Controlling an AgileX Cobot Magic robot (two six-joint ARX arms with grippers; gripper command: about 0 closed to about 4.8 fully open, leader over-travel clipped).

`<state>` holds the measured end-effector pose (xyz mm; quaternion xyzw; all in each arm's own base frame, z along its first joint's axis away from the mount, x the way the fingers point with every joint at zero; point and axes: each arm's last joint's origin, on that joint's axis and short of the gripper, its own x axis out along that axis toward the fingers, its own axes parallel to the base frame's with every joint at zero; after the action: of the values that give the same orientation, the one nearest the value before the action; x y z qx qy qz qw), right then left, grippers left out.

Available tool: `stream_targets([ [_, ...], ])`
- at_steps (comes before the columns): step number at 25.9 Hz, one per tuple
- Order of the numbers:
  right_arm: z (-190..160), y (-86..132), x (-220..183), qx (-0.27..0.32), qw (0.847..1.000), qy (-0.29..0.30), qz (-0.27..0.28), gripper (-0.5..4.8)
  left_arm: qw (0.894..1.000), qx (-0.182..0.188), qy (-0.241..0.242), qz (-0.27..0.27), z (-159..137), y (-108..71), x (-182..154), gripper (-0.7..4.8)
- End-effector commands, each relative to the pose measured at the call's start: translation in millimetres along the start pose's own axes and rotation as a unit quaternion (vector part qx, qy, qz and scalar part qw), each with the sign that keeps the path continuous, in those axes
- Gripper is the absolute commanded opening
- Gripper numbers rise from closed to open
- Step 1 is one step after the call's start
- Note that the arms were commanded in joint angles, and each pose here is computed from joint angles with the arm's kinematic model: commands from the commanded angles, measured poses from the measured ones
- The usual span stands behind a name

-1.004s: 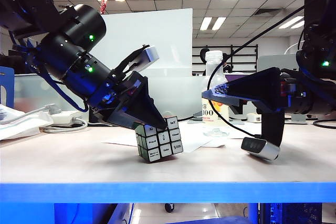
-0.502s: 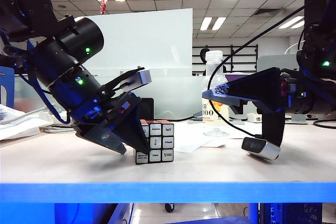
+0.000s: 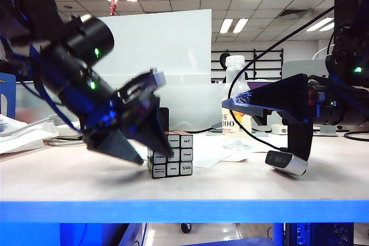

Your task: Rotate the Rubik's Cube so that the bottom side is facing up.

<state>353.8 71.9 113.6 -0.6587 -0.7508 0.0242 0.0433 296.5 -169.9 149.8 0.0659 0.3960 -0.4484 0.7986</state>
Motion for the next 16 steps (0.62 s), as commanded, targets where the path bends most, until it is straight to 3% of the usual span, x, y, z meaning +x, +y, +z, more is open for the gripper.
stream_targets([
  [1, 14.8, -4.2, -0.8, 0.049, 0.998, -0.027, 0.011, 3.77, 1.0, -0.002, 0.006, -0.009, 4.5, -8.6, -15.4, 4.79],
  [6, 14.7, -4.2, -0.8, 0.049, 0.998, -0.027, 0.011, 3.77, 0.997, -0.034, 0.063, -0.004, -2.7, -17.9, -32.7, 4.79],
  [9, 14.7, -4.2, -0.8, 0.048, 0.998, -0.027, 0.011, 3.77, 0.997, -0.039, 0.044, -0.04, 1.7, -23.0, -39.5, 4.79],
  [10, 14.7, -4.1, -0.8, 0.047, 0.999, -0.026, 0.011, 3.77, 0.997, -0.031, 0.029, -0.06, 5.1, -25.9, -44.0, 4.07],
  [11, 14.6, -4.0, -0.8, 0.044, 0.999, -0.025, 0.01, 3.77, 0.997, -0.024, 0.015, -0.066, 8.7, -28.3, -48.8, 2.79],
  [12, 14.3, -4.1, -0.8, 0.043, 0.999, -0.023, 0.01, 3.78, 0.998, -0.013, -0.004, -0.068, 13.7, -31.2, -55.5, 1.88],
  [16, 12.8, -4.3, -0.8, 0.042, 0.999, -0.007, 0.004, 3.74, 0.995, 0.029, -0.093, -0.025, 34.9, -44.9, -91.8, 0.06],
])
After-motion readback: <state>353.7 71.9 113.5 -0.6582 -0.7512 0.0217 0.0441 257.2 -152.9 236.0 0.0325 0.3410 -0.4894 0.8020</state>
